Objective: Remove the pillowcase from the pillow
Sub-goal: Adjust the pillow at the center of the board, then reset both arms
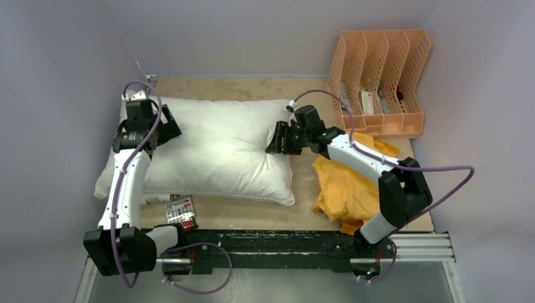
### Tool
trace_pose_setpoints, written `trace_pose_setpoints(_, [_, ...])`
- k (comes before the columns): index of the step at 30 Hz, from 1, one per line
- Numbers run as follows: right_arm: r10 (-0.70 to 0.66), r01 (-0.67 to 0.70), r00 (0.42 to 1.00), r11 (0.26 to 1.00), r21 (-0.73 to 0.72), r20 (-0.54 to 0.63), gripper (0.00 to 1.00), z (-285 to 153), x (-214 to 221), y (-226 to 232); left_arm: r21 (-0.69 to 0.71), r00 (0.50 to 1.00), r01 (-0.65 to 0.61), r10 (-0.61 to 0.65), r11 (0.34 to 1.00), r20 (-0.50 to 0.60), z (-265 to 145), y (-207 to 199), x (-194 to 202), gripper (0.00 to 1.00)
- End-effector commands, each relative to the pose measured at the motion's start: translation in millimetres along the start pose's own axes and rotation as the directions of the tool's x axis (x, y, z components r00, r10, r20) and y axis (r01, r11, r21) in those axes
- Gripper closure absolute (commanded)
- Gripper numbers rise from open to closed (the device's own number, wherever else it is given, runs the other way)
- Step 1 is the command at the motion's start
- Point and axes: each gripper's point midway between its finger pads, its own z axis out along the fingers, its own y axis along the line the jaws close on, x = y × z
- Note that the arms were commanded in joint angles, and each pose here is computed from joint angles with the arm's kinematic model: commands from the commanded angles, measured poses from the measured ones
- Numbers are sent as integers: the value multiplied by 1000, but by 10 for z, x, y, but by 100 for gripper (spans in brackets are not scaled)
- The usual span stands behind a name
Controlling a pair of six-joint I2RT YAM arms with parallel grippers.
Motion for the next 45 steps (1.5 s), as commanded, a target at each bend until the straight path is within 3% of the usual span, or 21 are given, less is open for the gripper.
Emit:
trace_pose_setpoints(1, [46, -46, 999, 998, 38, 1, 55, 18, -36, -136, 306, 982, 36, 23, 951, -185, 172, -532, 472, 12])
trace_pose_setpoints(3, [84, -88, 995, 994, 66, 54, 86, -79, -209, -299, 408, 967, 78, 29, 910, -251, 189, -727, 641, 13])
trace_pose_setpoints(5, [101, -114, 987, 988, 101, 128, 99, -231, -420, -452, 476, 965, 96, 36, 874, -259, 150, -880, 685, 15])
trace_pose_setpoints(8, [66, -108, 975, 975, 192, 215, 100, -468, -675, -637, 517, 975, 69, 51, 853, -215, 85, -1044, 600, 17])
trace_pose_setpoints(12, [11, -72, 976, 959, 274, 218, 100, -627, -770, -739, 512, 985, 30, 61, 859, -160, 14, -1091, 350, 17])
trace_pose_setpoints(13, [-12, -53, 975, 957, 284, 223, 94, -671, -798, -745, 509, 988, 23, 59, 861, -145, -18, -1099, 275, 16])
trace_pose_setpoints(15, [-61, 7, 975, 970, 245, 215, 62, -751, -862, -623, 484, 995, 12, 39, 875, -94, -97, -1076, 82, 16])
trace_pose_setpoints(16, [-88, 38, 973, 973, 228, 212, 52, -815, -898, -543, 467, 998, 5, 25, 884, -56, -157, -1048, -29, 16])
trace_pose_setpoints(19, [-183, 121, 946, 965, 232, 266, 28, -1169, -1117, -323, 376, 992, 9, -55, 927, 112, -398, -871, -465, 14])
trace_pose_setpoints(25, [-383, 217, 803, 901, 375, 457, 19, -2071, -1488, -126, 170, 901, 140, -197, 975, 388, -973, -318, -1071, 13])
trace_pose_setpoints(28, [-452, 216, 713, 869, 444, 536, 13, -2470, -1561, -97, 107, 874, 182, -211, 977, 437, -1139, -138, -1160, 13])
trace_pose_setpoints(32, [-490, 146, 619, 840, 523, 614, 10, -2838, -1593, -183, 55, 882, 183, -188, 982, 431, -1229, -28, -1130, 12])
trace_pose_setpoints(38, [-518, 95, 562, 815, 571, 645, 6, -3024, -1533, -300, -41, 898, 167, -134, 985, 420, -1336, 188, -1006, 12])
trace_pose_setpoints(45, [-509, 80, 575, 814, 575, 641, 5, -2973, -1472, -379, -97, 922, 158, -112, 983, 370, -1298, 287, -840, 11])
